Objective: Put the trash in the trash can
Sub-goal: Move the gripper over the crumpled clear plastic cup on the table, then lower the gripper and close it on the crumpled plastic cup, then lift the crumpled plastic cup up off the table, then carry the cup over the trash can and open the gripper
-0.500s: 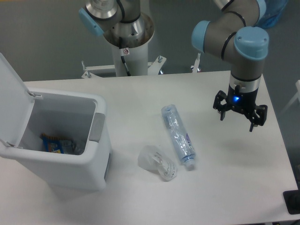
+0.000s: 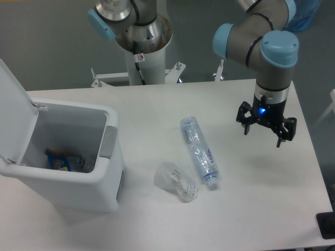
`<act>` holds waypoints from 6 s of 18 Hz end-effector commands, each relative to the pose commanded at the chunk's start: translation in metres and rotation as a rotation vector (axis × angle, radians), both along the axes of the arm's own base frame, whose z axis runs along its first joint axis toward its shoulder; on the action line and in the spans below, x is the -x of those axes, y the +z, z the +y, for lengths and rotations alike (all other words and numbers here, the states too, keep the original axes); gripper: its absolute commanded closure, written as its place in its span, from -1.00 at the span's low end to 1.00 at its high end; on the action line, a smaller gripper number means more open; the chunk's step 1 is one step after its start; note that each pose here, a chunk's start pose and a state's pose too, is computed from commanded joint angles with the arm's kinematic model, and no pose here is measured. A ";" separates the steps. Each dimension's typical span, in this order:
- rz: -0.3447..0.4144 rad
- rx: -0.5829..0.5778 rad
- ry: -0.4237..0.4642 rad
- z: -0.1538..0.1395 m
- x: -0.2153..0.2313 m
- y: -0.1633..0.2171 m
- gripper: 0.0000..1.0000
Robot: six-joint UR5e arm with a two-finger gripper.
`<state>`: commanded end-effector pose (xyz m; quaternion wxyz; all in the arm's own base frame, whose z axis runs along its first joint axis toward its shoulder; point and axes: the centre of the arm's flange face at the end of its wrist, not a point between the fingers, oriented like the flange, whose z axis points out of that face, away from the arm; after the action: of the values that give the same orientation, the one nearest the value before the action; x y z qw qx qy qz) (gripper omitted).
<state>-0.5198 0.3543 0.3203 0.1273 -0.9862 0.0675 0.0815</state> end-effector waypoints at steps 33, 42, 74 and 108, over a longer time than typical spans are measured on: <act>-0.170 0.129 0.401 0.178 -0.136 -0.105 -1.00; -0.160 0.106 0.415 0.192 -0.127 -0.102 1.00; -0.287 -0.480 0.422 0.158 -0.064 0.132 1.00; -0.455 -0.521 0.082 0.160 -0.343 0.188 -1.00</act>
<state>-0.1765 0.5144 0.5086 0.3832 -0.9154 -0.0252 -0.1207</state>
